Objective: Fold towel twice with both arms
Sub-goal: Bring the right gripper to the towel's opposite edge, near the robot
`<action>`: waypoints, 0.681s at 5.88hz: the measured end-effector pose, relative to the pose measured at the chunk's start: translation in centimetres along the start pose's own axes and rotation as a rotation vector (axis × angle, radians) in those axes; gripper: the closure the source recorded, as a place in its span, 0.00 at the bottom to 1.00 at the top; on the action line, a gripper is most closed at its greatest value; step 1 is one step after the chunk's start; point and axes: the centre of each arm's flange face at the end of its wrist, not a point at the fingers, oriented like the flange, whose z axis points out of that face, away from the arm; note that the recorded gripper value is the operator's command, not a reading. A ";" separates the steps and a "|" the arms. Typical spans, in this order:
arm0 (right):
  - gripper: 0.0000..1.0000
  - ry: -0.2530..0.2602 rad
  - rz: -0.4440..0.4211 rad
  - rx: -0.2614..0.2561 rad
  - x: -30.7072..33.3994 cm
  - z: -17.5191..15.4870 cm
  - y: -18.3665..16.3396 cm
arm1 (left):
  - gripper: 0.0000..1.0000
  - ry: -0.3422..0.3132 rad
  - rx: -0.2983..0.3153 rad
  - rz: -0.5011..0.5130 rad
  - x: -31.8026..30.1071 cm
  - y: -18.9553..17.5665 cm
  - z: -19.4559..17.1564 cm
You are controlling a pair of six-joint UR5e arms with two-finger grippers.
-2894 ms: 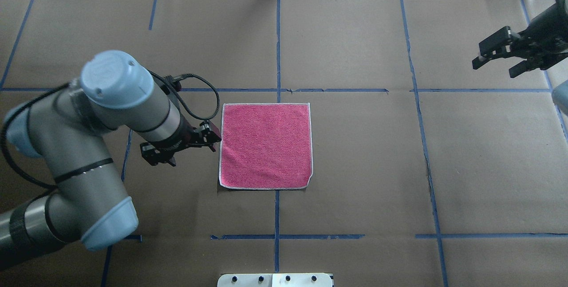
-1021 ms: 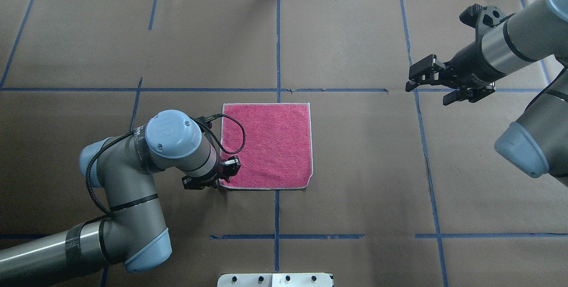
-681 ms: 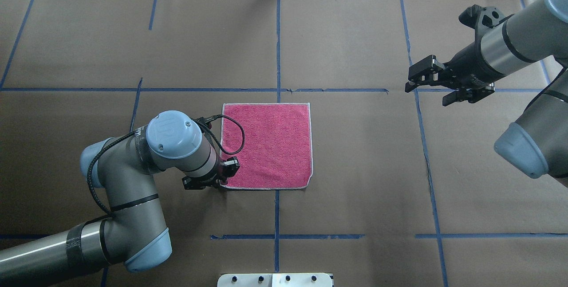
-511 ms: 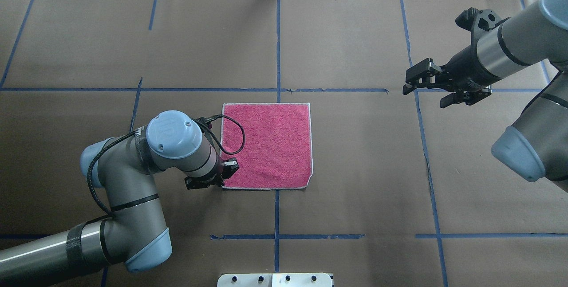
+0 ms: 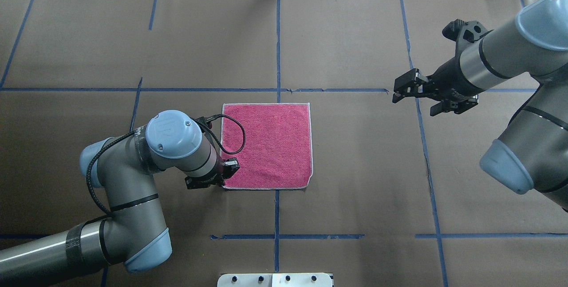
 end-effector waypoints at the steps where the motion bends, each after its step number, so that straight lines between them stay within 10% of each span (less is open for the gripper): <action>1: 0.00 0.010 0.050 0.019 -2.4 3.1 5.0 | 0.99 0.005 0.001 -0.001 0.1 -0.1 -0.3; 4: 0.08 0.046 0.100 0.049 -7.3 10.5 12.8 | 0.98 0.008 0.002 0.000 0.1 -0.1 -0.4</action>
